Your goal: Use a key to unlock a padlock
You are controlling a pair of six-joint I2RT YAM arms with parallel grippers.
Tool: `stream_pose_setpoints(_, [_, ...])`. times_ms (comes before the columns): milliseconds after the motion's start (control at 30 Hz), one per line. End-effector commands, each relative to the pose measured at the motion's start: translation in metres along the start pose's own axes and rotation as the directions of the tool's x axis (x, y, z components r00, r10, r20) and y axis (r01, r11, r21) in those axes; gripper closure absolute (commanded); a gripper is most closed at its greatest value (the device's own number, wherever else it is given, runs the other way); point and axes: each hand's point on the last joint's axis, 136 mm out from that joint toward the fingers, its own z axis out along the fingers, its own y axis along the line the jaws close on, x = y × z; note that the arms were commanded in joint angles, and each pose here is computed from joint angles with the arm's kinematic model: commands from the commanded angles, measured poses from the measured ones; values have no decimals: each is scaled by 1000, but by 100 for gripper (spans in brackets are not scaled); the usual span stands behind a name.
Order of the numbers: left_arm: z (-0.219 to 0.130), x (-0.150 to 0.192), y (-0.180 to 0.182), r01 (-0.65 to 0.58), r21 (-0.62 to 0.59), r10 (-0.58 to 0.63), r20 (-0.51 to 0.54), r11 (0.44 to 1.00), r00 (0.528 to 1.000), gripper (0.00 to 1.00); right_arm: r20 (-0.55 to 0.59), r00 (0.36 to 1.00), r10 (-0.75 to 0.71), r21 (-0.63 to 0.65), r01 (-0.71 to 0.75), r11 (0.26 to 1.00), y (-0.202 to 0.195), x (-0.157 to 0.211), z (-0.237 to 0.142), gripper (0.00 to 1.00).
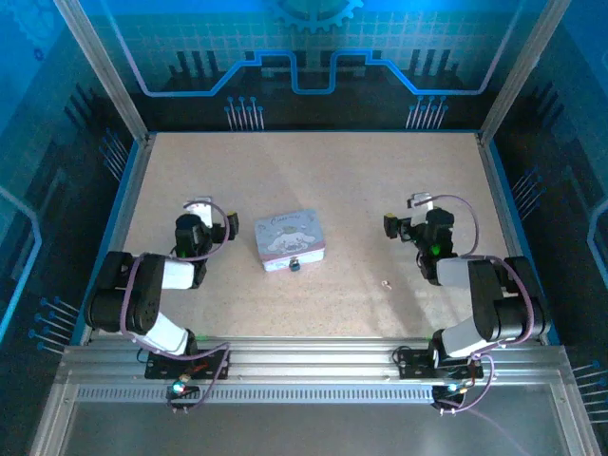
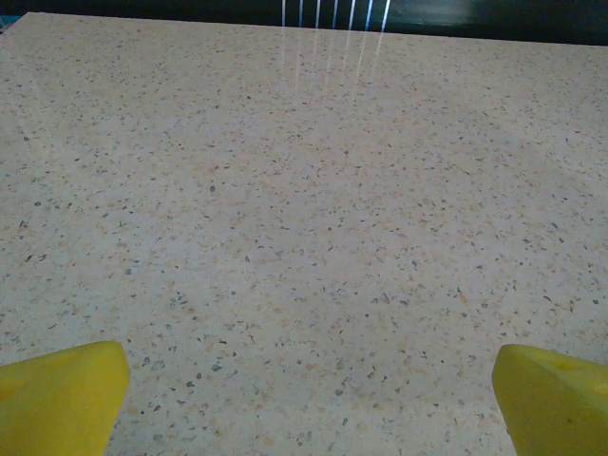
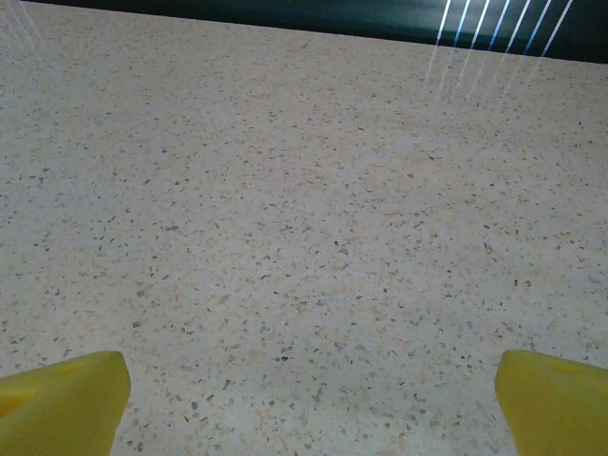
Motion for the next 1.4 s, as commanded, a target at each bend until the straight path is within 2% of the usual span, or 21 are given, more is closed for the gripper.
stream_pose_setpoints(0, [2, -14, -3, 5, 24, -6, 46, 1000, 999, 1, 17, 1000, -9, -5, 9, 1000, -1, -7, 3, 0])
stream_pose_setpoints(800, [1, -15, -3, 6, 24, -8, 57, 1000, 998, 1, 15, 1000, 11, -22, -11, 1000, -3, -9, 2, 0])
stream_pose_setpoints(933, [-19, -32, -9, -21, 27, 18, 108, 999, 994, 1, -30, 999, 25, 8, -25, 1000, -10, -33, -10, 0])
stream_pose_setpoints(1033, [-31, -54, -21, -69, 29, 65, 110, 997, 992, 1, -33, 998, 58, 17, -58, 998, -10, -56, -29, 0])
stream_pose_setpoints(1167, [-48, -80, -31, -8, 52, 4, 82, 999, 997, 1, -140, 984, 114, -26, -118, 993, 5, -69, -51, 0])
stream_pose_setpoints(1267, [-62, -93, -39, 152, 93, -155, 23, 984, 988, 1, -277, 945, 172, -50, -193, 980, 21, -65, -69, 0])
stream_pose_setpoints(1367, [-75, -90, -53, 305, 137, -295, -87, 942, 951, 1, -437, 870, 228, -45, -274, 961, 39, -46, -91, 5])
